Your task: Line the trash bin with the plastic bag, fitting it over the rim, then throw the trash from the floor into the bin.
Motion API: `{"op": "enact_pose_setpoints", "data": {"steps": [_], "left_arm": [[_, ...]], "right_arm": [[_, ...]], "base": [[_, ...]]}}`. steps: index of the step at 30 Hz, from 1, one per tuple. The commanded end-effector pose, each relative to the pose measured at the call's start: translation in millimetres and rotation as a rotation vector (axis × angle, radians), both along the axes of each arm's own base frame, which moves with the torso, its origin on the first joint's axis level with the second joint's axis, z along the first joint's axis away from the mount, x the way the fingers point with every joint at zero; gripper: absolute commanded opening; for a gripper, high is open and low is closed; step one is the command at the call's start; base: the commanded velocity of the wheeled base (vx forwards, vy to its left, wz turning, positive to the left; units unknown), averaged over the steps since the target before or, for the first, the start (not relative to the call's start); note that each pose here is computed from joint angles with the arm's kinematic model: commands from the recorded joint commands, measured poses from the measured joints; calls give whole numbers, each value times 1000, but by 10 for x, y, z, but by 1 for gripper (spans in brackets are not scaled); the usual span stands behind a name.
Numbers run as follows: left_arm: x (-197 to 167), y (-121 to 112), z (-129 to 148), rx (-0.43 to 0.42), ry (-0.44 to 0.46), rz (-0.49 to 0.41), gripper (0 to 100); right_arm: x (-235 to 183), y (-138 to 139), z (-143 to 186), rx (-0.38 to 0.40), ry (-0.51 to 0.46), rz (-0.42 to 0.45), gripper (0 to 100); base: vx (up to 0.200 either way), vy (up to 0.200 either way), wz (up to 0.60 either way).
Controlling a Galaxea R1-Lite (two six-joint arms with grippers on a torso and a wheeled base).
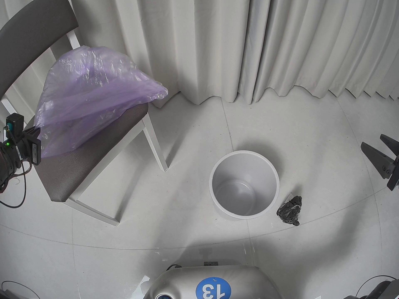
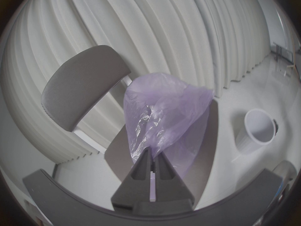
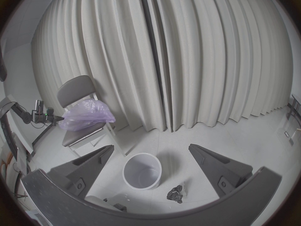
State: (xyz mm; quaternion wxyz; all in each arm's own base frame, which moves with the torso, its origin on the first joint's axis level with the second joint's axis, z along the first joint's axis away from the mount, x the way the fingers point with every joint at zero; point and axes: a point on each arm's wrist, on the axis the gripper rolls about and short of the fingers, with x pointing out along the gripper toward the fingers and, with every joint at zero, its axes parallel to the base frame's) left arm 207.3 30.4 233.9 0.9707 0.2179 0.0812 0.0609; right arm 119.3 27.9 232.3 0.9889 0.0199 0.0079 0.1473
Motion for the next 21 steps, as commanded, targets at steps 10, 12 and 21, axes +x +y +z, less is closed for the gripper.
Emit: {"op": "enact_pose_setpoints", "data": {"steps": [10,12,21], "left_arm": [[-387,-508,487,-180,-139,-266,0],[-391,-536,493,-186,-141,-282,0],[-509,-781,670,-284,-189,-428,0]], "right_arm": [[-12,167,-112,-13,25,132,100],[-5,178,-116,-13,29,138,100],[-10,223,-147,-13,29,174,100]], "base": [[0,0,0],[0,0,0],[0,0,0]]}}
